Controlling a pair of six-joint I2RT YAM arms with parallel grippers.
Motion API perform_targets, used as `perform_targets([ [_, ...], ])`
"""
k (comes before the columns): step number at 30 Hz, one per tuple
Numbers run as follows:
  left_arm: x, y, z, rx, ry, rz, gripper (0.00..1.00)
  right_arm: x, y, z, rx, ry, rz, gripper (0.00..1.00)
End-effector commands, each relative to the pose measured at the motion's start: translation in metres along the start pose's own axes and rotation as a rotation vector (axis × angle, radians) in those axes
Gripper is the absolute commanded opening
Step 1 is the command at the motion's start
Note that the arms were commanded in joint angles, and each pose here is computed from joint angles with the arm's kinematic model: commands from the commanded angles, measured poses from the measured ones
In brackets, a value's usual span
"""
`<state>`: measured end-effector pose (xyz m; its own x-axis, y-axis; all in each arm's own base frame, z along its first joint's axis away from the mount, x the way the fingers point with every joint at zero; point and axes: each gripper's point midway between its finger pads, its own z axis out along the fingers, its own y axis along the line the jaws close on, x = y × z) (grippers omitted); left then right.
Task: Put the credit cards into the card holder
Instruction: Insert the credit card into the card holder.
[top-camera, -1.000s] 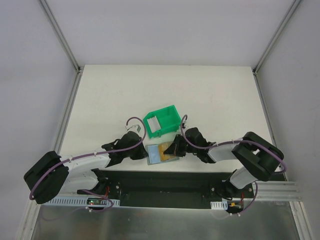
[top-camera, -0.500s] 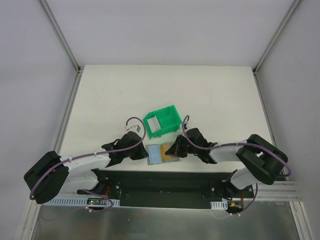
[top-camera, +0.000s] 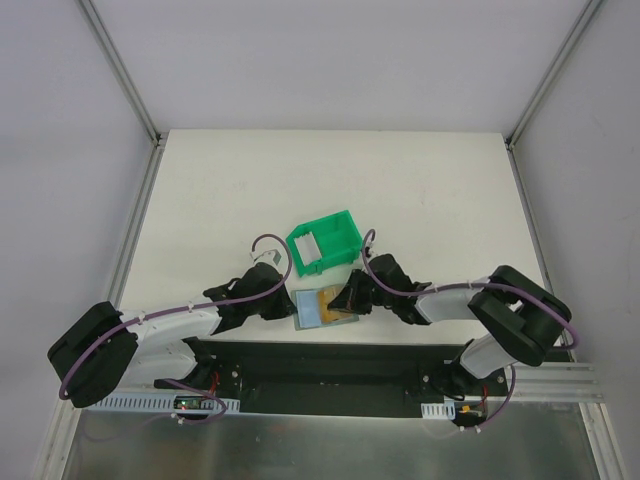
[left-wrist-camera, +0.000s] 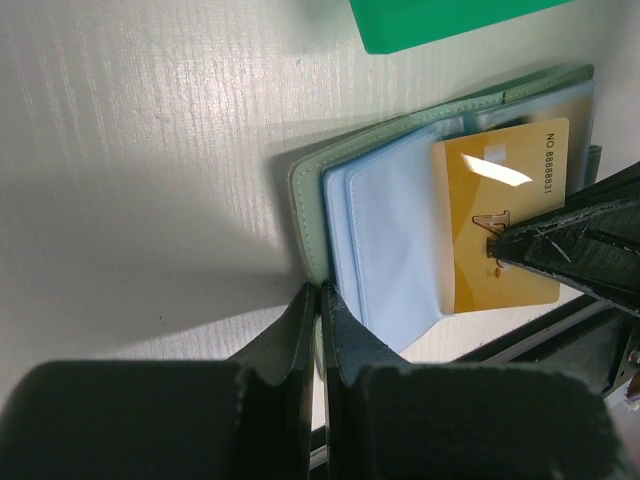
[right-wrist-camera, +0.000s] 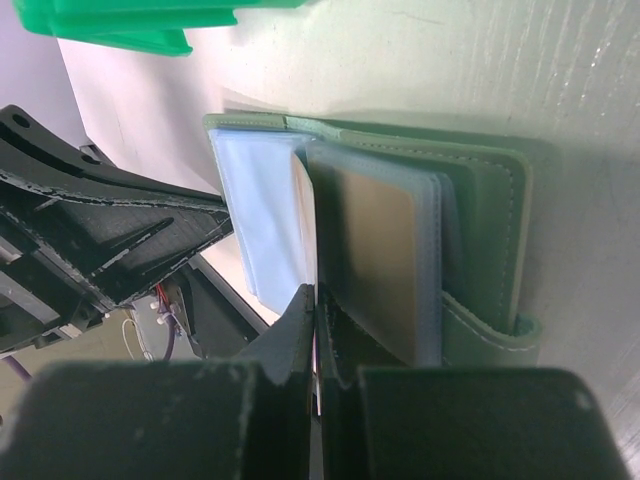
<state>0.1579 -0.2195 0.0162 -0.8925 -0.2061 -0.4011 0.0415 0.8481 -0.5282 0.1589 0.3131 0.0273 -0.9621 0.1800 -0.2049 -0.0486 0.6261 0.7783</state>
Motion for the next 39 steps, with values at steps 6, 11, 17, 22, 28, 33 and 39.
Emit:
perform_targets([
  [6, 0.003, 0.005, 0.001, -0.022, 0.017, -0.007, 0.00, 0.013, -0.009, -0.003, 0.040, 0.049, 0.024, 0.01],
  [11, 0.001, 0.001, 0.000, -0.007, 0.013, -0.004, 0.00, 0.008, -0.003, 0.004, 0.014, 0.027, -0.004, 0.02],
  [17, -0.001, 0.000, -0.001, -0.001, 0.001, -0.004, 0.00, 0.009, 0.007, 0.010, 0.003, 0.037, -0.042, 0.05],
  [22, -0.001, 0.000, -0.001, -0.001, 0.006, 0.002, 0.00, 0.003, 0.006, 0.008, 0.030, 0.010, -0.072, 0.16],
  [28, -0.001, 0.000, 0.000, -0.001, 0.005, 0.006, 0.00, -0.010, -0.004, -0.008, 0.153, -0.032, -0.170, 0.27],
  [33, -0.001, -0.001, 0.000, -0.001, 0.010, 0.012, 0.00, -0.013, 0.000, -0.009, 0.168, -0.024, -0.196, 0.32],
  [39, -0.001, -0.003, 0.001, 0.001, 0.015, 0.015, 0.00, -0.007, 0.008, 0.001, 0.149, 0.023, -0.204, 0.30],
])
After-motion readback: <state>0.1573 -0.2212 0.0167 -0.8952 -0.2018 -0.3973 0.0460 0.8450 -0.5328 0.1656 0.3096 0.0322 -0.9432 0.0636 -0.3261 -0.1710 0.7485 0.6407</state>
